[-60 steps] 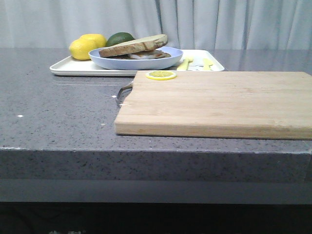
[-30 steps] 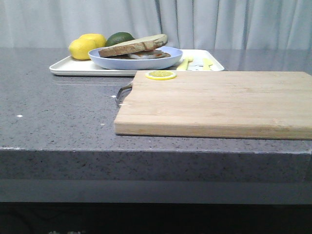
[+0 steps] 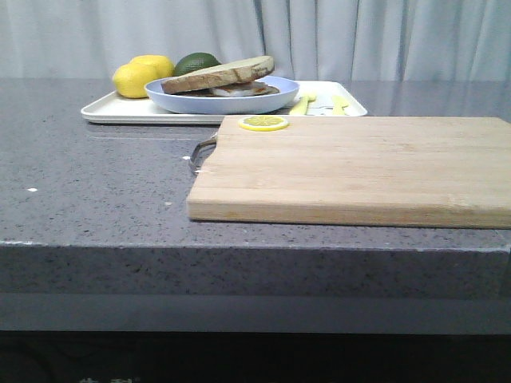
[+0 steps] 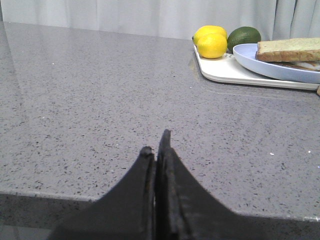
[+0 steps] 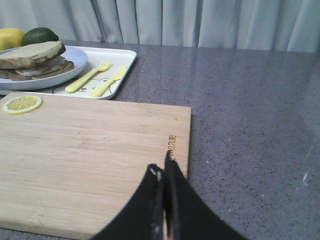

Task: Place bread and move sandwich to tray

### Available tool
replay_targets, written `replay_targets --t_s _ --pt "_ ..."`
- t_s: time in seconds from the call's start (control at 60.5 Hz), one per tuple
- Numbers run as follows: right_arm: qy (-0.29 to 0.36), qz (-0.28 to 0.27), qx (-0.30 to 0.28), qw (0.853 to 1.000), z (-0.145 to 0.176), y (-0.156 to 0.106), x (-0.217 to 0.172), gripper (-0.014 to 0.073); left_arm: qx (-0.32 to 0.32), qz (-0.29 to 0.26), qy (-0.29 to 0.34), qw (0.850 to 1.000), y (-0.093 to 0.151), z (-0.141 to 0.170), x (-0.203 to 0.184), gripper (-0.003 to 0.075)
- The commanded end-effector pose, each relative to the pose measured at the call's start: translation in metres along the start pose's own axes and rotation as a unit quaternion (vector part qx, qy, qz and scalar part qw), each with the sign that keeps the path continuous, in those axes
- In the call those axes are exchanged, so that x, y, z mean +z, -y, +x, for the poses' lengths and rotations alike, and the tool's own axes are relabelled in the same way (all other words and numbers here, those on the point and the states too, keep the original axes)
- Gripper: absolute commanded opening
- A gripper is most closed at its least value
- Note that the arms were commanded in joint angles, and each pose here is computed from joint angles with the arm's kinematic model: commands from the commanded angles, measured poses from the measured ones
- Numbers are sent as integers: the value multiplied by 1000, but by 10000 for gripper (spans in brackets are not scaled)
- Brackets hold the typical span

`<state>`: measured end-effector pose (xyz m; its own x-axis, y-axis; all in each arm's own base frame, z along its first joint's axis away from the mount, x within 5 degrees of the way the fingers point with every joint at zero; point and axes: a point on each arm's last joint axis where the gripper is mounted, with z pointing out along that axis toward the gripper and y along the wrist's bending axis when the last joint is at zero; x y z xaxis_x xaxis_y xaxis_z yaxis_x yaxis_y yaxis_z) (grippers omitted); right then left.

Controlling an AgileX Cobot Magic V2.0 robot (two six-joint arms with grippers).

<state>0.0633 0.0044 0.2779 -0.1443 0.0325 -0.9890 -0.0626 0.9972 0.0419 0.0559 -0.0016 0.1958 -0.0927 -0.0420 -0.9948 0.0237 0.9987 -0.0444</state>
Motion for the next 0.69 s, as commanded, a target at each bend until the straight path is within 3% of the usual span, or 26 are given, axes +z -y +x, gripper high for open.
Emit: replay_targets --t_s 0.0,0.264,0.43,0.678 --pt "48 0 0 999 -15 0 -2 -68 -10 2 50 999 0 -5 -1 -19" --pt "68 1 -6 998 -9 0 0 -68 -10 2 50 999 0 -5 -1 -19" --pt "99 -4 12 995 27 1 3 -68 -10 2 50 999 0 -5 -1 -19" --pt "88 -8 26 996 77 3 3 -68 -10 2 50 999 0 -5 -1 -19"
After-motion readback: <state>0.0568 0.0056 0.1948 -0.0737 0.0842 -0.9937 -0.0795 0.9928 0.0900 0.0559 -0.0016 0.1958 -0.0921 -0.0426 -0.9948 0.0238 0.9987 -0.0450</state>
